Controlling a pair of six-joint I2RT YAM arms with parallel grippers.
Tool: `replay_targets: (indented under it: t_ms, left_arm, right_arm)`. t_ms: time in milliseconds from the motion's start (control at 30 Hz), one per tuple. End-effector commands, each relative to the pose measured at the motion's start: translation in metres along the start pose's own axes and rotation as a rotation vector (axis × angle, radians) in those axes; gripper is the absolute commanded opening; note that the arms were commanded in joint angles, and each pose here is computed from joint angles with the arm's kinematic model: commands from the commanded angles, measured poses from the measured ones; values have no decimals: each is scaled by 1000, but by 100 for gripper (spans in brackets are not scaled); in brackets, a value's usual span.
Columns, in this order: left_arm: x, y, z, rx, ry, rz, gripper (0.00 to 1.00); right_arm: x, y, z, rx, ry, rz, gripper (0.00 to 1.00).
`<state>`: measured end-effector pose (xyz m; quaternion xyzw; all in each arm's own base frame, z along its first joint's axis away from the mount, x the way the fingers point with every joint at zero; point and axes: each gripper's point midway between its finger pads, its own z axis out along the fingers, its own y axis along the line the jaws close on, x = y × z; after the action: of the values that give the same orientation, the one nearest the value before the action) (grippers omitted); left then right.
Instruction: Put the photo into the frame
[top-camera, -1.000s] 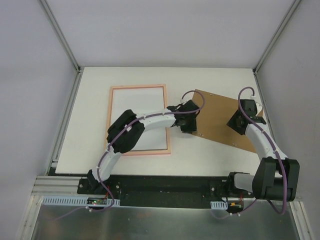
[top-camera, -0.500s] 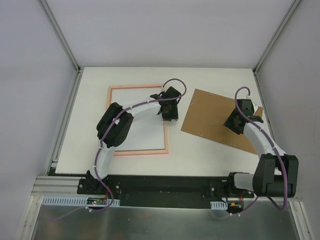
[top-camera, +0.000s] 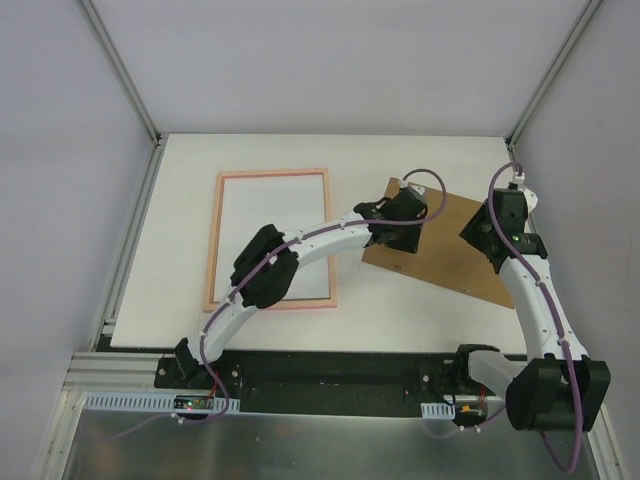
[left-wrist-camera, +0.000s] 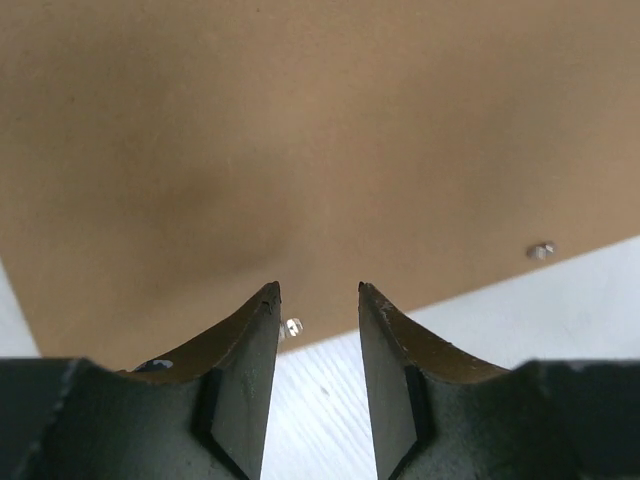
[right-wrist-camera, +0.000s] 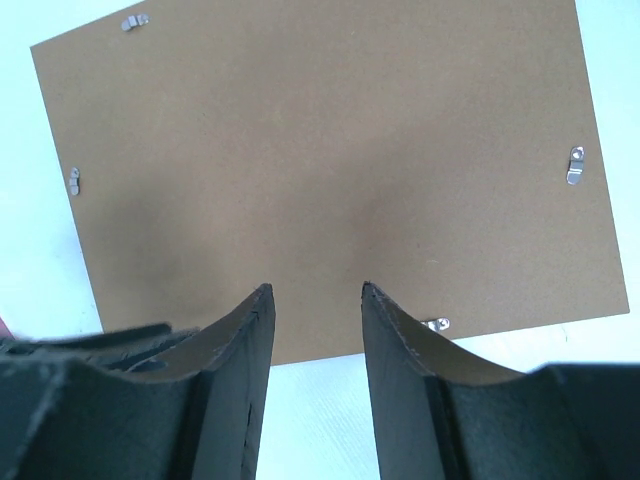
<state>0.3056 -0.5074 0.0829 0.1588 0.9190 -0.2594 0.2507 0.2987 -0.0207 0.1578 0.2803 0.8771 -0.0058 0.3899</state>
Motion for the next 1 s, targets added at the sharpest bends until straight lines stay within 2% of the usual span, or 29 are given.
replay_targets:
  t_ms: [0, 267, 400, 567, 967]
  left_arm:
    - [14, 9, 31, -45, 22, 122, 36]
    - [41, 9, 42, -34, 80, 250, 27]
    - [60, 5, 37, -18, 121, 307, 25]
    - [80, 21, 24, -33, 173, 359, 18]
    - [112, 36, 11, 11, 294, 489, 13]
  right_arm:
    - [0, -5, -9, 15, 12, -23, 42]
    - [6, -4, -9, 1, 20, -18, 42]
    - [9, -4, -5, 0, 30, -15, 42]
    - [10, -3, -2, 0, 31, -13, 42]
    - [16, 0, 7, -4, 52, -5, 42]
